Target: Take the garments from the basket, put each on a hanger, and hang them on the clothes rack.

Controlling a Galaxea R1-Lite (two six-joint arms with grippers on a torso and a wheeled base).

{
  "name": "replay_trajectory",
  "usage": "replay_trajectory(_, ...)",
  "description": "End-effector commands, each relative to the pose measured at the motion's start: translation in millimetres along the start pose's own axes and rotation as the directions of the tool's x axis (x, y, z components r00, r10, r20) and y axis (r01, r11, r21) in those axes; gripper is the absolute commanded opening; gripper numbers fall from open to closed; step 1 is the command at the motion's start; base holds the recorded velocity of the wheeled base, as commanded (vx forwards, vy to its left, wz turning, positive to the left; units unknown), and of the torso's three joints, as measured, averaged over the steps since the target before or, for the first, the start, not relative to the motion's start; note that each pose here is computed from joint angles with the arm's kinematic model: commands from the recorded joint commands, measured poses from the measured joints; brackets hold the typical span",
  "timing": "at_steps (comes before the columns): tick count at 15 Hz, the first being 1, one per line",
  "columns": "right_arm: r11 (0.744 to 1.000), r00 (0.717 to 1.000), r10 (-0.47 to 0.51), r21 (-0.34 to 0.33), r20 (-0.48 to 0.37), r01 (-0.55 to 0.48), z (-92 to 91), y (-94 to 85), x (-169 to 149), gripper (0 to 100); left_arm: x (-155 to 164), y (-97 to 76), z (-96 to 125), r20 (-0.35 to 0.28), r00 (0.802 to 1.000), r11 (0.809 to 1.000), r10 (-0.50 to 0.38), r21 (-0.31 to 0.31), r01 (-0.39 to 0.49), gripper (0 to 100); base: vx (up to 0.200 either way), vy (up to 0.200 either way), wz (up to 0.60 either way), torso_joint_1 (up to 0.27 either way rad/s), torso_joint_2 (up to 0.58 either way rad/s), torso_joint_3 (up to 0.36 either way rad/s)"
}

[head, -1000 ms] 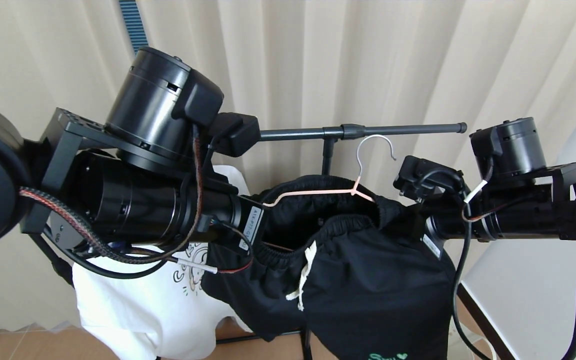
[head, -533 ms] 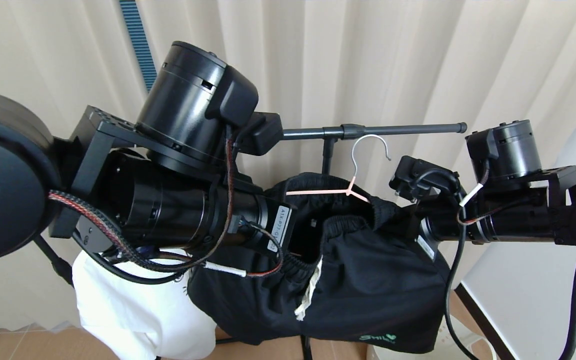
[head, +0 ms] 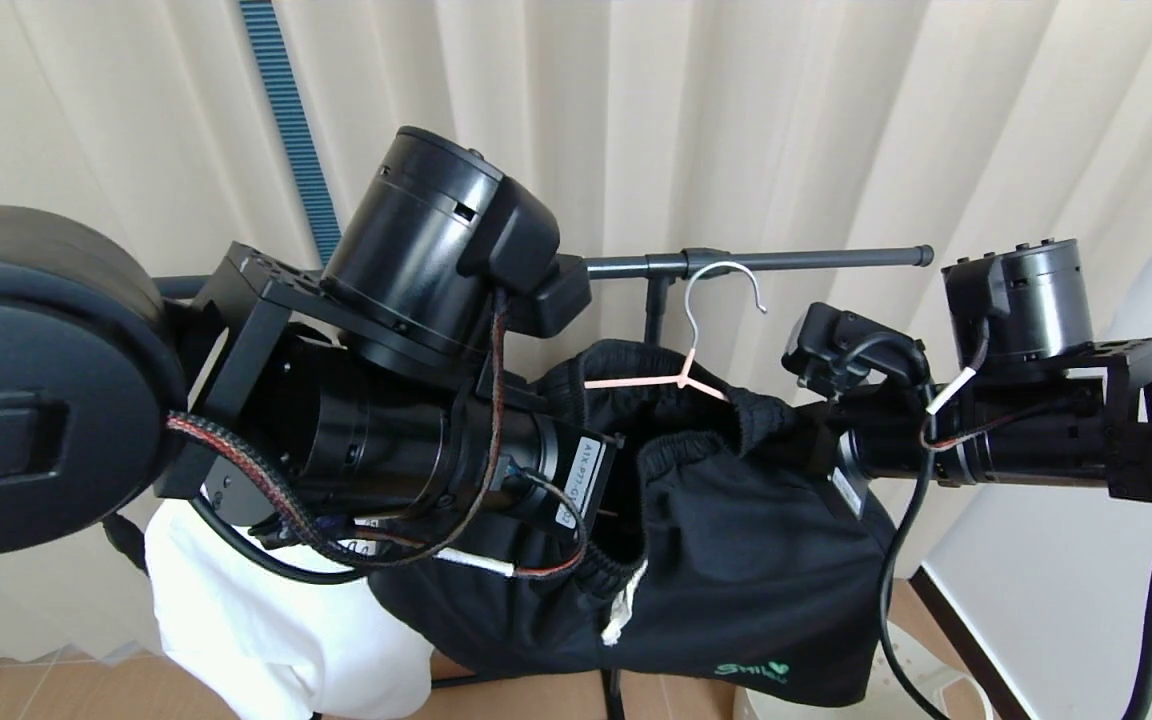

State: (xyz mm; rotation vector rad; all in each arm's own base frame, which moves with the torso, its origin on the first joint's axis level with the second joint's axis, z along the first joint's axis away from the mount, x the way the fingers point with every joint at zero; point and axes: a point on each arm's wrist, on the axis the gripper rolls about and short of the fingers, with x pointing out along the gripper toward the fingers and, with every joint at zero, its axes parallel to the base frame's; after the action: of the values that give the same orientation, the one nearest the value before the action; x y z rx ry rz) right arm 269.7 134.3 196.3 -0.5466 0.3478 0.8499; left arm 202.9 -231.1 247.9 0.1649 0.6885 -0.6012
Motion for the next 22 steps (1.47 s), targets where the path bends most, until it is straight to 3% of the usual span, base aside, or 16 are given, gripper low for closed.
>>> replay_trajectory(1, 1.0, 1.0, 0.005, -0.002, 0.017, -0.005, -4.9, 2.9, 0, 0, 3, 0.8, -4, -0.016, 1.0, 1.0, 0.005, 0.003, -0.005, 0, 0.0, 0.0, 0.0, 0.0, 0.0, 0.0)
replay_trajectory(5, 0.999, 0.992, 0.042, -0.029, 0.118, -0.039, -8.4, 6.1, 1, 0, 19, 5.4, -8, -0.047, 0.996, 0.998, 0.07, 0.0, -0.07, 0, 0.0, 0.0, 0.0, 0.0, 0.0, 0.0)
replay_trajectory(22, 0.997, 0.974, 0.068, -0.04, 0.218, -0.061, -6.1, 11.3, -12, 0, 52, 2.7, -9, -0.055, 0.995, 0.996, 0.085, -0.017, -0.087, 0, 0.0, 0.0, 0.0, 0.0, 0.0, 0.0)
